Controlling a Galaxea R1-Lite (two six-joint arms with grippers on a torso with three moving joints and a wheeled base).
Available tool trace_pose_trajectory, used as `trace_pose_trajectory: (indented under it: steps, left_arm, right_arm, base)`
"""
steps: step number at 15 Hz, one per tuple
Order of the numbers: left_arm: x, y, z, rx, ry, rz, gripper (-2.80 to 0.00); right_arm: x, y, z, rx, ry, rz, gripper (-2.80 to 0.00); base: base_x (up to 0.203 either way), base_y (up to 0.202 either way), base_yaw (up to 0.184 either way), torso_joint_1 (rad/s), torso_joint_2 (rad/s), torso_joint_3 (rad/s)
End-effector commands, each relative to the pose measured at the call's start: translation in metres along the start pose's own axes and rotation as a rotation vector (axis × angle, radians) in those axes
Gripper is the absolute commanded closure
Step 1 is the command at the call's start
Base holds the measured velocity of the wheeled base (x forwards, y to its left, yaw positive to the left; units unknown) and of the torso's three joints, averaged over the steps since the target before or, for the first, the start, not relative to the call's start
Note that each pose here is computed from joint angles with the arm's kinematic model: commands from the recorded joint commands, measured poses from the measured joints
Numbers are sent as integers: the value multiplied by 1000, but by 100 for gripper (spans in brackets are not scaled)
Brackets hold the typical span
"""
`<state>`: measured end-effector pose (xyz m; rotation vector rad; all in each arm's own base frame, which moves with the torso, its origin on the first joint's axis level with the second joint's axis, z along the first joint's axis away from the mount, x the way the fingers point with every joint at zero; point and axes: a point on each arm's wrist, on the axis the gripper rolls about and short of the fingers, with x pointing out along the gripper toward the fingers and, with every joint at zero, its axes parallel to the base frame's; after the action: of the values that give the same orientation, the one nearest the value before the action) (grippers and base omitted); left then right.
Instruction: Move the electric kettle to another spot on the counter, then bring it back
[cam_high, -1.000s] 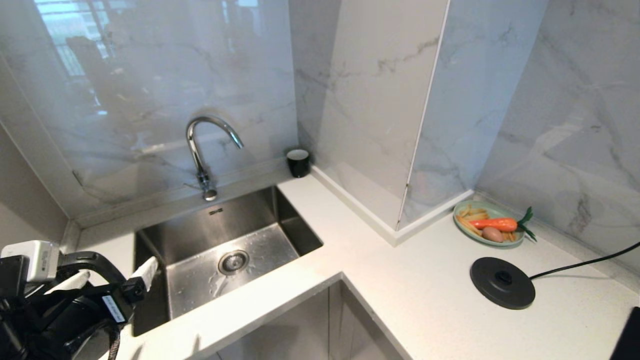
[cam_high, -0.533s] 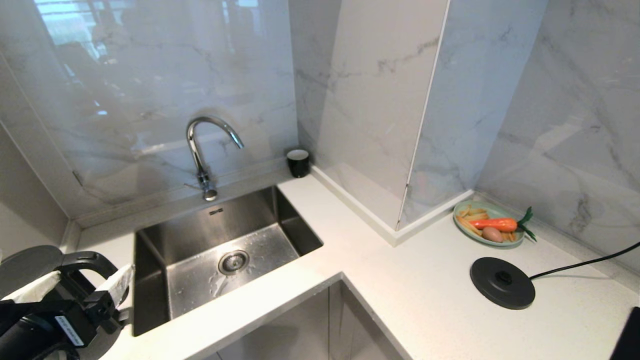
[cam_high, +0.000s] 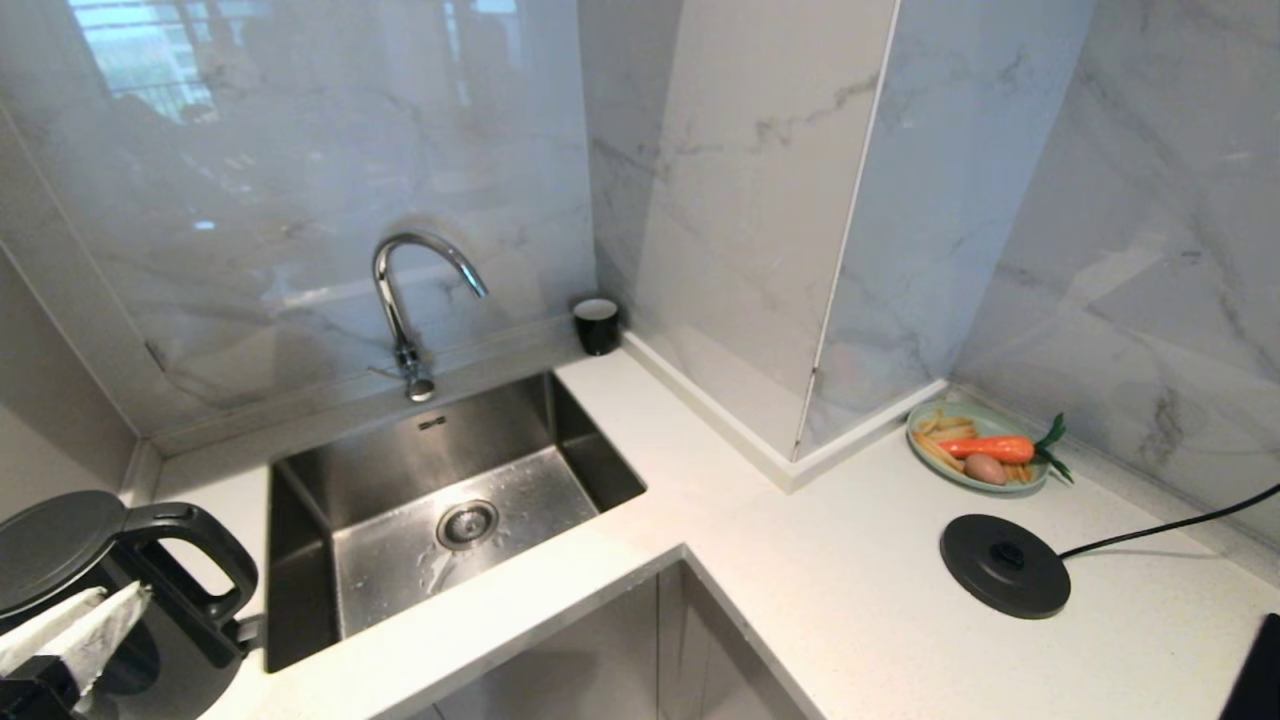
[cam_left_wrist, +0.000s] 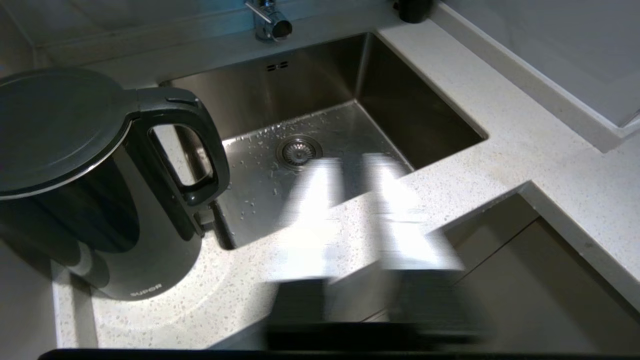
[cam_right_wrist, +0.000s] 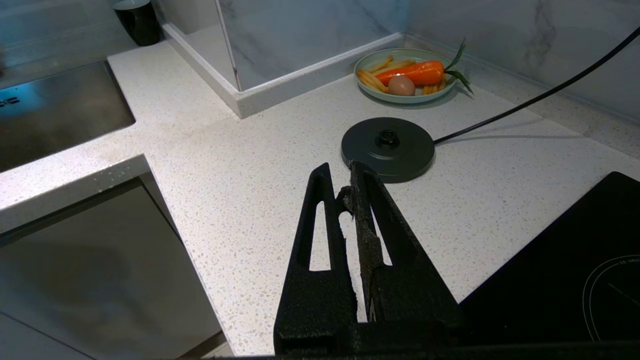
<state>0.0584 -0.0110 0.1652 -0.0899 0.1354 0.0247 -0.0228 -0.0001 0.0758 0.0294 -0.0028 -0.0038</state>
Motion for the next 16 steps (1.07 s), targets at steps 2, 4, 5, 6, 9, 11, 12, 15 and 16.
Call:
trace_pose_trajectory:
  steps: [2,4,5,6,9,11,12,15,16]
  left_arm:
    - [-22,7,7,-21,-71,-3,0]
    - [-40,12,8,-6,-49,2,0]
    - [-48,15,7,7,-49,4,0]
    - [-55,18,5,15,-69,3,0]
    - [-72,25,-4,42,-138,17,0]
    - [-65,26,-16,52,-135,110,0]
    - [-66,26,-13,42,-166,120,0]
    - [-75,26,12,122,-227,98,0]
    - [-79,25,25,145,-259,115,0]
  right_arm:
    - [0,0,0,0,0,1,0]
    - [0,0,0,0,0,1,0]
    - [0,0,0,0,0,1,0]
    - [0,0,0,0,0,1,0]
    - [0,0,0,0,0,1,0]
    - [0,0,0,0,0,-1,0]
    - [0,0,0,0,0,1,0]
    - [0,0,0,0,0,1,0]
    - [0,0,0,0,0,0,0]
  base:
    - [0,0,0,0,0,0]
    - [0,0,0,0,0,0]
    - [0,0,0,0,0,0]
    - [0,0,0,0,0,0]
    - [0,0,0,0,0,0]
    - [0,0,0,0,0,0]
    - [0,0,0,0,0,0]
    - [0,0,0,0,0,0]
    - [0,0,0,0,0,0]
